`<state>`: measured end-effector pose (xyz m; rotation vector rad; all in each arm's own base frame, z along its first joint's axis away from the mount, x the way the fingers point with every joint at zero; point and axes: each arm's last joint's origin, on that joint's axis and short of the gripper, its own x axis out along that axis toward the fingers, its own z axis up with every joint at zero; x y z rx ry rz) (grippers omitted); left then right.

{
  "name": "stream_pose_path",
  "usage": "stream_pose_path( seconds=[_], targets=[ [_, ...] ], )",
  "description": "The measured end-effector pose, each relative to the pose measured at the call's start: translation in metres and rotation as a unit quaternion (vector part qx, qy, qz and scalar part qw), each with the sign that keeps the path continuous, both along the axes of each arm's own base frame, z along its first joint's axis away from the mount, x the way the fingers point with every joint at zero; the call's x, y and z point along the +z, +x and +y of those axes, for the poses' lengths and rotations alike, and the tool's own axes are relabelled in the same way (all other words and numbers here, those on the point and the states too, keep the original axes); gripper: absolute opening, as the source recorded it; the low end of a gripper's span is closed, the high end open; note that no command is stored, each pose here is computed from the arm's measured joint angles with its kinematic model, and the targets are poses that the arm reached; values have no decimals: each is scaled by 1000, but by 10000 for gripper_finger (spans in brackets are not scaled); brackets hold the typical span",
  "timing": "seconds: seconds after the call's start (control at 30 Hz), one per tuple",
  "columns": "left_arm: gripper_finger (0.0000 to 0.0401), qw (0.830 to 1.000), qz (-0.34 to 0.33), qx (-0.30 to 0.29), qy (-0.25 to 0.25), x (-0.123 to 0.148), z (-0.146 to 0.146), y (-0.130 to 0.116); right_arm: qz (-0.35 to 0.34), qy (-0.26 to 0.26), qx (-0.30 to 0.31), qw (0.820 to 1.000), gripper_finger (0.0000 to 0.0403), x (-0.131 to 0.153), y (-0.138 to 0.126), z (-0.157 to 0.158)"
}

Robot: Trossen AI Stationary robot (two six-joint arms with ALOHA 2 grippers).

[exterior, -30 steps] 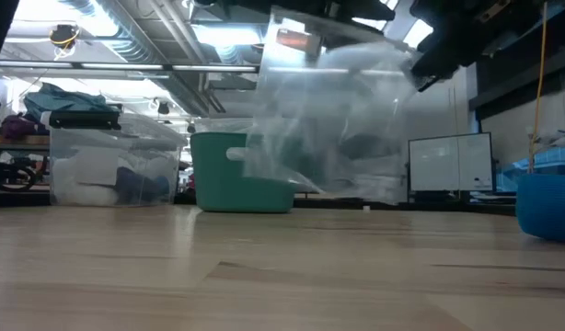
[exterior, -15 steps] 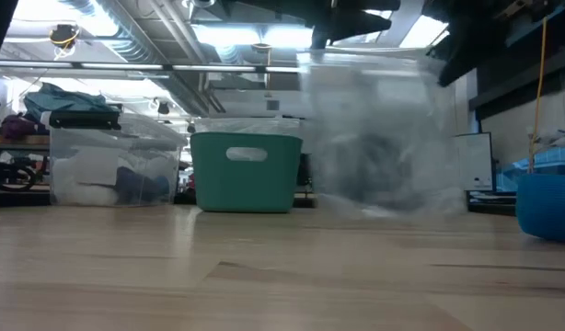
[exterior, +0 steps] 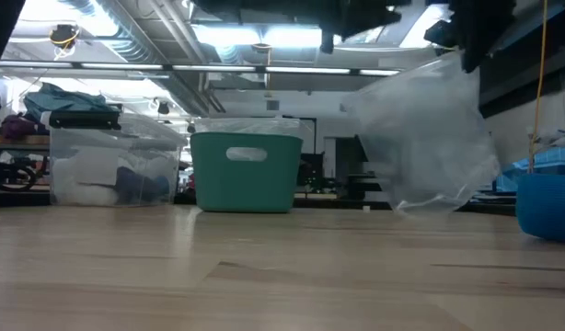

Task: Roll bandage
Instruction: Open the transparent zip bag

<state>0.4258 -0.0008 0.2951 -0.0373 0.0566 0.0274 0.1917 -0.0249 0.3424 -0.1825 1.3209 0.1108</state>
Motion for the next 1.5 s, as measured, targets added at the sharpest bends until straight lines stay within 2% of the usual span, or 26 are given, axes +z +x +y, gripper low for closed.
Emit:
stream_pose_path(
  seconds=[0.2,0.4,0.67,0.97,1.2,1.5],
  targets=[
    [141,999,2,30,42,-21,2,12,4,-4,32,999,1,5,19,-2],
    [141,996,-17,51,73,-20,5,14,-17,-3,38,999,1,12,29,-3],
    [141,995,-27,62,76,-18,11,14,-66,20,48,996,1,14,44,-3],
    [137,995,-10,62,77,-21,12,14,-73,21,49,996,1,13,47,-4],
    [99,995,-10,63,77,-21,12,14,-75,21,49,996,1,13,48,-4],
    [23,995,4,61,77,-24,12,14,-73,20,49,996,1,13,47,-4]
  ],
)
